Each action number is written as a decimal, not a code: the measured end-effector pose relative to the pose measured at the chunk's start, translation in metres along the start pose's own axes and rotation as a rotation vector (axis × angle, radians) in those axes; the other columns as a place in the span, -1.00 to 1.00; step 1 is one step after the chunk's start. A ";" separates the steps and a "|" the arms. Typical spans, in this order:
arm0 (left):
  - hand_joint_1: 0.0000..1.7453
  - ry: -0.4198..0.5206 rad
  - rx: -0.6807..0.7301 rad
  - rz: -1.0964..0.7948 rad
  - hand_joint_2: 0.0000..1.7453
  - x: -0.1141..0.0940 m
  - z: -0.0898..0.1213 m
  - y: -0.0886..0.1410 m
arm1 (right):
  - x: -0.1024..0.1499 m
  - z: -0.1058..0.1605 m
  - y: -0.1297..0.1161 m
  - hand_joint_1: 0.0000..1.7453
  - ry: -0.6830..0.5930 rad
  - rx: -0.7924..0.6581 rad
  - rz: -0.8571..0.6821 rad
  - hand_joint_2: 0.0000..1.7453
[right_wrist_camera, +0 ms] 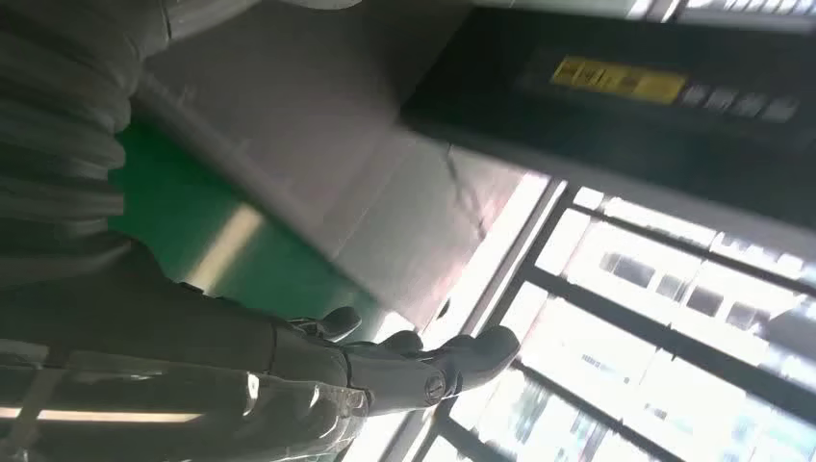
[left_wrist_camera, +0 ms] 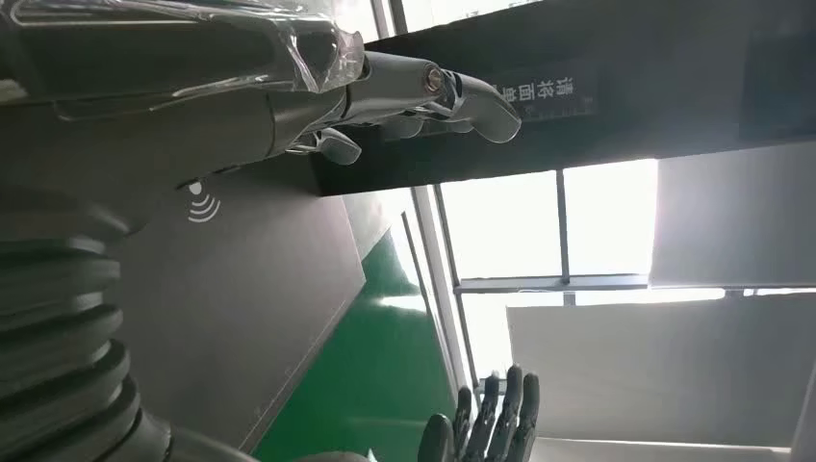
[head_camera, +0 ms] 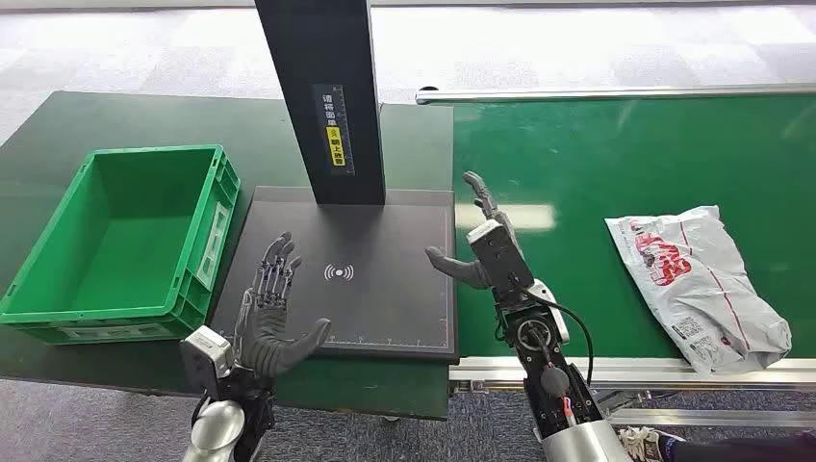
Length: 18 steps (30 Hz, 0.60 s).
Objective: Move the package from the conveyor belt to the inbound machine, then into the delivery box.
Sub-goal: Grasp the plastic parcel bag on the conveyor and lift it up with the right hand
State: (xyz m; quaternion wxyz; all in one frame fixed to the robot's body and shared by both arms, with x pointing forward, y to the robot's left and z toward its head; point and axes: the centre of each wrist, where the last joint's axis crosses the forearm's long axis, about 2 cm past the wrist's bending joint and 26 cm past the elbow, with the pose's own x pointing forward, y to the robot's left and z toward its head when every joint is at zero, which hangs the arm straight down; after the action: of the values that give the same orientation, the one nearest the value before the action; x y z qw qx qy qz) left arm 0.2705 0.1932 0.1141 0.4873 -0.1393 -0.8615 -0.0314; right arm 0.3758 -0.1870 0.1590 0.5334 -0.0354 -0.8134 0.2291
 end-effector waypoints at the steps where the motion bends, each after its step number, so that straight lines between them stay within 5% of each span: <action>1: -1.00 -0.001 0.002 -0.001 1.00 0.000 0.000 0.001 | -0.001 -0.001 -0.005 -1.00 0.006 -0.005 0.024 1.00; 8: -1.00 -0.019 0.038 -0.023 1.00 0.004 -0.001 0.007 | -0.019 -0.018 -0.065 -1.00 0.096 -0.016 0.309 1.00; 18: -1.00 -0.030 0.144 -0.082 1.00 0.011 0.022 0.014 | -0.060 -0.004 -0.193 -1.00 0.374 -0.104 0.763 1.00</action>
State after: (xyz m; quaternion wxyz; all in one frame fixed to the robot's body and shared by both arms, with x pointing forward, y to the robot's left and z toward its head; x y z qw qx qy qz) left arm 0.2511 0.2132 0.1106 0.4813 -0.0688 -0.8738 0.0128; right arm 0.4411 -0.3760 0.1887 0.5463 -0.4019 -0.6416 0.3583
